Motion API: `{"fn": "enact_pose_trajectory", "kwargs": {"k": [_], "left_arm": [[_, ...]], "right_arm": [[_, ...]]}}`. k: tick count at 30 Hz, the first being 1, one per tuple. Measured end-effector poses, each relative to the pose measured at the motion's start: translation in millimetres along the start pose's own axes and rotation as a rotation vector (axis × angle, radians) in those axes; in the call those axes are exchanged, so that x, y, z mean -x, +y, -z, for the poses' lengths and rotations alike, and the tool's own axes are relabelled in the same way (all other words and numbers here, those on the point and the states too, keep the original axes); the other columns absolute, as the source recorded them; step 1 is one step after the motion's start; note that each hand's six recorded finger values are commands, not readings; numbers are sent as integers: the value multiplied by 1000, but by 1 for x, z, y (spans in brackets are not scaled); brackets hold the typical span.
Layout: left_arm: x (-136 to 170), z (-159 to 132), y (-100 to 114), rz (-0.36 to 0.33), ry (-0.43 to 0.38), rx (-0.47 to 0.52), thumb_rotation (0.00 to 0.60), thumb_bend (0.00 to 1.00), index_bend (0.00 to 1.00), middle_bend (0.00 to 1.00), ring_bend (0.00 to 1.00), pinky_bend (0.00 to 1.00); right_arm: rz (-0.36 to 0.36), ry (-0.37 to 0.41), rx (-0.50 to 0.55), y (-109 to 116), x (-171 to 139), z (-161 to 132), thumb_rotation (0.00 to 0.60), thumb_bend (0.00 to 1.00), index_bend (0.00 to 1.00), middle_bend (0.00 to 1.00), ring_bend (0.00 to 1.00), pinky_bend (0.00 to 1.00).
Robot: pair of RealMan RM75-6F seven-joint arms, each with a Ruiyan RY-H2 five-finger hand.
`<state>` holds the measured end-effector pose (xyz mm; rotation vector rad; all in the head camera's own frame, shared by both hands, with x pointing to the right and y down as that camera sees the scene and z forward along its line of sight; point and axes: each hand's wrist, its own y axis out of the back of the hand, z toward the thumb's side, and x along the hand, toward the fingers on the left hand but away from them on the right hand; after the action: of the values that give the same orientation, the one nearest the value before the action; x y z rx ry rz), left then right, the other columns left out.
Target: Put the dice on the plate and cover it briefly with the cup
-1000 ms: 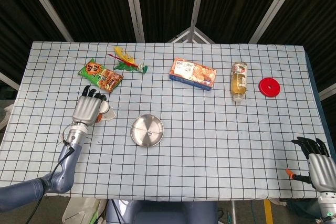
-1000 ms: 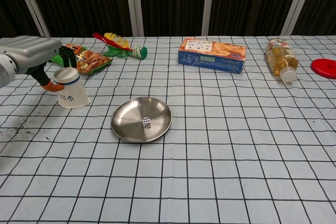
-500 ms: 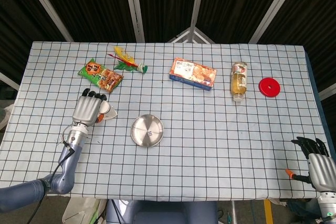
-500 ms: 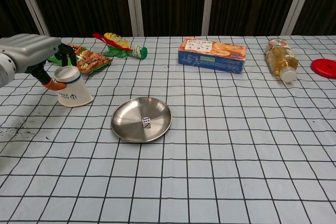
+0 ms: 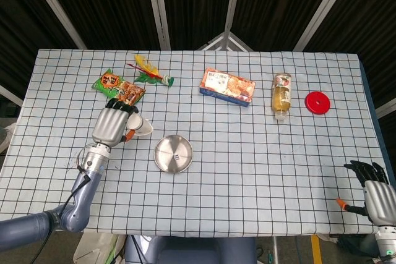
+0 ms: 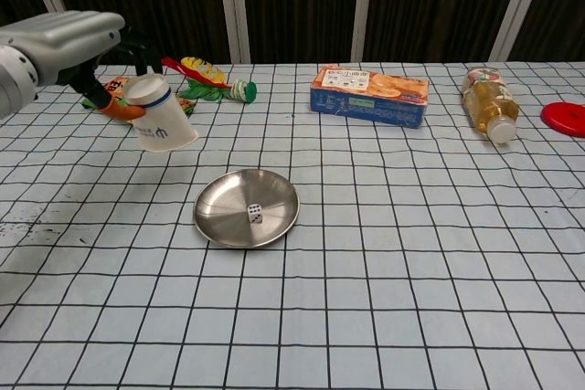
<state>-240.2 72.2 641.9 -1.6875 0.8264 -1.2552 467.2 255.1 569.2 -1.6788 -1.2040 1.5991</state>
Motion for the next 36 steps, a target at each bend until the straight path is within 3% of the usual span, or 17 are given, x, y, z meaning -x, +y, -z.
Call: {"fn": "enact_pose_trajectory", "kwargs": {"k": [5,9,20,36], "left_arm": [[4,-41,30,-28,-91,7,600,439,357,343,208,120],[7,-63,37,-11,-133,-47,600,437,348,335,199,111],[11,-110,-3,162,-169,-93,600,438,356,352,212,122],[13,-118,-25,175,-181,-70,600,440,370,376,248,152]], "right_arm": [[12,0,10,4,-1,0,600,96,248,188,127,0],[16,-5,18,8,-3,2,600,95,248,188,126,0],[24,-16,29,13,-4,5,600,96,248,188,126,0],[23,-19,33,12,-5,6,600,96,248,188,126,0]]}}
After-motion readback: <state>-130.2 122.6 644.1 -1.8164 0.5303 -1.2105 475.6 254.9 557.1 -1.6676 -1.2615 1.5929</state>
